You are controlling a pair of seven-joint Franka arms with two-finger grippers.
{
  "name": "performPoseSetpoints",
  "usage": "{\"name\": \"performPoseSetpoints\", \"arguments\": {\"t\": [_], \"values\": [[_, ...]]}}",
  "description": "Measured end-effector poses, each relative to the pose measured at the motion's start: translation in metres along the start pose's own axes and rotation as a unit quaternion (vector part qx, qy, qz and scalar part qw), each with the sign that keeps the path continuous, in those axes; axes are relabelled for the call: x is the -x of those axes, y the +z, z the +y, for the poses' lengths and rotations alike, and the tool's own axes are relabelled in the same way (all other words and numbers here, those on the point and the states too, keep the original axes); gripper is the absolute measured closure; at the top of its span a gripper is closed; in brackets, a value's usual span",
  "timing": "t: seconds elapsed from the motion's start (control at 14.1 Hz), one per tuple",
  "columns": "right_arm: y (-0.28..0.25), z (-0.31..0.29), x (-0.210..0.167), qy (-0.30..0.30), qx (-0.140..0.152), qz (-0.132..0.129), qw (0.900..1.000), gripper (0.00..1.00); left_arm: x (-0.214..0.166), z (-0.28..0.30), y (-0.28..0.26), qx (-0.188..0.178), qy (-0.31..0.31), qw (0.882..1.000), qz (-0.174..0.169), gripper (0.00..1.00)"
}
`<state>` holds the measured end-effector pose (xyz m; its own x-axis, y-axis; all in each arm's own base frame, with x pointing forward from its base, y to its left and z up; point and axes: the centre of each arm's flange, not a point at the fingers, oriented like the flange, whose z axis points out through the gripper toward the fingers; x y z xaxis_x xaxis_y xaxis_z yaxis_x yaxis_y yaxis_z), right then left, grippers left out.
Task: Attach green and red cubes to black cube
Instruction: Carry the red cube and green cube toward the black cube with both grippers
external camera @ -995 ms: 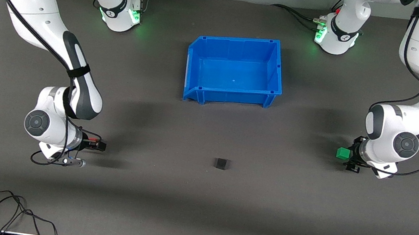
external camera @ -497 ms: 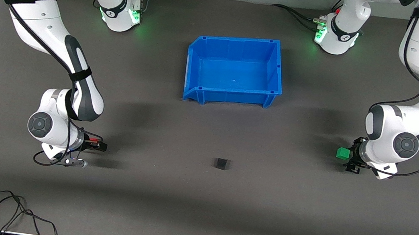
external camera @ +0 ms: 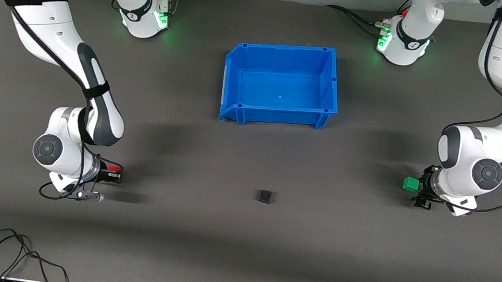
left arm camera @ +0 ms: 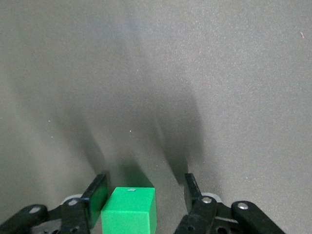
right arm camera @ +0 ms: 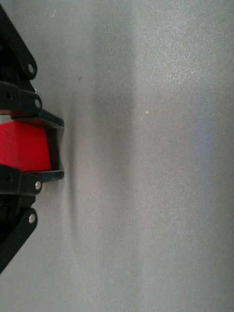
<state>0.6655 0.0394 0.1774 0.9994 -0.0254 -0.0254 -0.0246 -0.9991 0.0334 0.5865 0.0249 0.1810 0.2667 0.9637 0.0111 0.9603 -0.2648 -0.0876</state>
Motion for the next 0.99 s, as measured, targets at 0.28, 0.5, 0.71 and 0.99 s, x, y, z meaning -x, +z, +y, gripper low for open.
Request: {"name": "performPoseSetpoints", "arguments": {"t": [0.28, 0.5, 0.71, 0.99], "values": [[-0.001, 0.001, -0.001, 0.004, -0.001, 0.001, 1.0, 0.61, 0.002, 0.0, 0.0, 0.0, 0.001, 1.0, -0.001, 0.3], [-0.009, 0.009, -0.008, 0.082, -0.05, 0.006, 0.995, 0.61, 0.005, 0.001, 0.001, -0.004, 0.003, 1.0, -0.003, 0.58], [-0.017, 0.015, -0.014, 0.204, -0.116, 0.002, 0.972, 0.61, 0.007, 0.001, -0.006, -0.007, 0.003, 1.0, -0.006, 0.61], [-0.025, -0.021, -0.014, 0.323, -0.132, -0.015, 0.937, 0.61, 0.003, 0.021, -0.05, -0.009, -0.032, 0.999, -0.035, 0.61]]}}
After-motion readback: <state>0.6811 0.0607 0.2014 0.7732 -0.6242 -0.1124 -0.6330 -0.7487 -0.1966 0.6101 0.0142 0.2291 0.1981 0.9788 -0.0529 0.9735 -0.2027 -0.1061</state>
